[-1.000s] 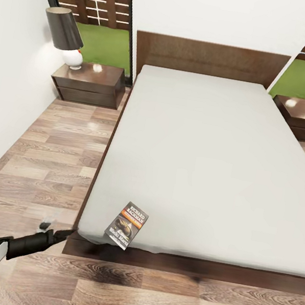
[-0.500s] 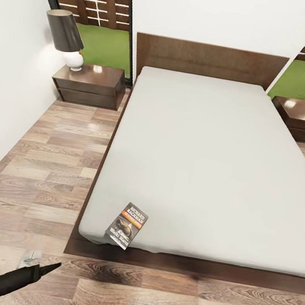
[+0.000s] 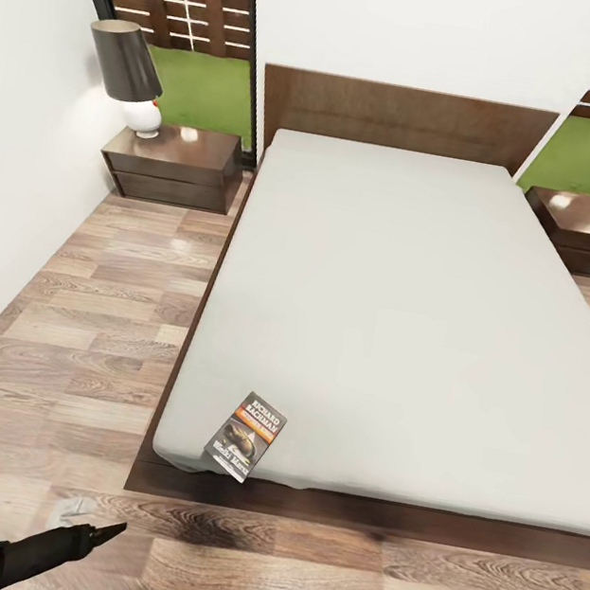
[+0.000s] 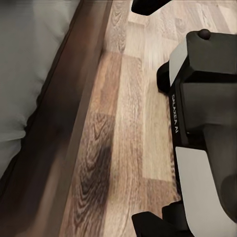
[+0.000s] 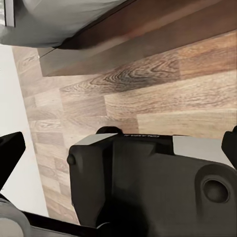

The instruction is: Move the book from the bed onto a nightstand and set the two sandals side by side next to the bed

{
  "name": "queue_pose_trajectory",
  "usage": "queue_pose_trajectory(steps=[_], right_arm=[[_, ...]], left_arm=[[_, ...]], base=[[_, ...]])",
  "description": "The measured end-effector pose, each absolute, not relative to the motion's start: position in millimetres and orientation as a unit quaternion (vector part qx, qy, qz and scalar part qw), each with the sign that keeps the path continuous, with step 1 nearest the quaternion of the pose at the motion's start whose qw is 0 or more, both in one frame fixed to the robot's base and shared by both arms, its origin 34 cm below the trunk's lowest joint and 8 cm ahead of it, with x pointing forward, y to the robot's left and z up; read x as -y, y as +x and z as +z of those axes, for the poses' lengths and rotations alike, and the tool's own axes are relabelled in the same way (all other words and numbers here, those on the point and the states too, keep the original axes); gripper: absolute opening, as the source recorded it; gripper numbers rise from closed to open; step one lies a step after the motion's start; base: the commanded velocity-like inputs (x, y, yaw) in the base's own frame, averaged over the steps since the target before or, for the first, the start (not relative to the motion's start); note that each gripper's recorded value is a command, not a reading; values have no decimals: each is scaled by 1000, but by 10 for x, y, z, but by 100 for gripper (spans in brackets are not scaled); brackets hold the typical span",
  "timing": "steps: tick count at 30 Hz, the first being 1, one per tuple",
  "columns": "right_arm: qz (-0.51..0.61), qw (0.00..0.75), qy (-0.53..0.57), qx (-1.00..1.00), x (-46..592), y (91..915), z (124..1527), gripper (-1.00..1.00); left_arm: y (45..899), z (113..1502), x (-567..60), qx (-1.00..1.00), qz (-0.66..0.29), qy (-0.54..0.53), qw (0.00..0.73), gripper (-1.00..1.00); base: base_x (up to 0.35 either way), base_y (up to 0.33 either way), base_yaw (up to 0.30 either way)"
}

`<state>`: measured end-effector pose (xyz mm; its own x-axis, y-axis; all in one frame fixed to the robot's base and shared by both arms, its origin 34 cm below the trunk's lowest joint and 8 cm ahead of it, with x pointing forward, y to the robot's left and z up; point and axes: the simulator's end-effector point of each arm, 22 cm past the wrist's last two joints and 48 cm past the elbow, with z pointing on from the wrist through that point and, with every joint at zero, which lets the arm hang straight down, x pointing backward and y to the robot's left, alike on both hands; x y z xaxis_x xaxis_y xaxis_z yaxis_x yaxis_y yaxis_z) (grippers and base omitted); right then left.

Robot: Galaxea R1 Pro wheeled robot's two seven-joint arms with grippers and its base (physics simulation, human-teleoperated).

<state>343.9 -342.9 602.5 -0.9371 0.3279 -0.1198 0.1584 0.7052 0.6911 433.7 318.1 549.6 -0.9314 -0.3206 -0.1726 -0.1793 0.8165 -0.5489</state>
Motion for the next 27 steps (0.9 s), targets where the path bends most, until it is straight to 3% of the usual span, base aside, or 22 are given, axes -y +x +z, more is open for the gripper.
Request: queue_pose_trajectory(steps=[7, 11, 27], right_arm=[[404, 18, 234, -884, 2445, 3345, 5823, 100], [402, 19, 235, -885, 1857, 3700, 5728, 100], [400, 71, 210, -889, 1739, 4231, 5823, 100]], left_arm=[[4336, 5490, -3090, -942, -279, -133, 129, 100], [4342, 5491, -3085, -942, -279, -133, 129, 100], [4340, 5483, -2941, -939, -289, -135, 128, 100]], base=[[0, 0, 0], [0, 0, 0], [0, 0, 0]])
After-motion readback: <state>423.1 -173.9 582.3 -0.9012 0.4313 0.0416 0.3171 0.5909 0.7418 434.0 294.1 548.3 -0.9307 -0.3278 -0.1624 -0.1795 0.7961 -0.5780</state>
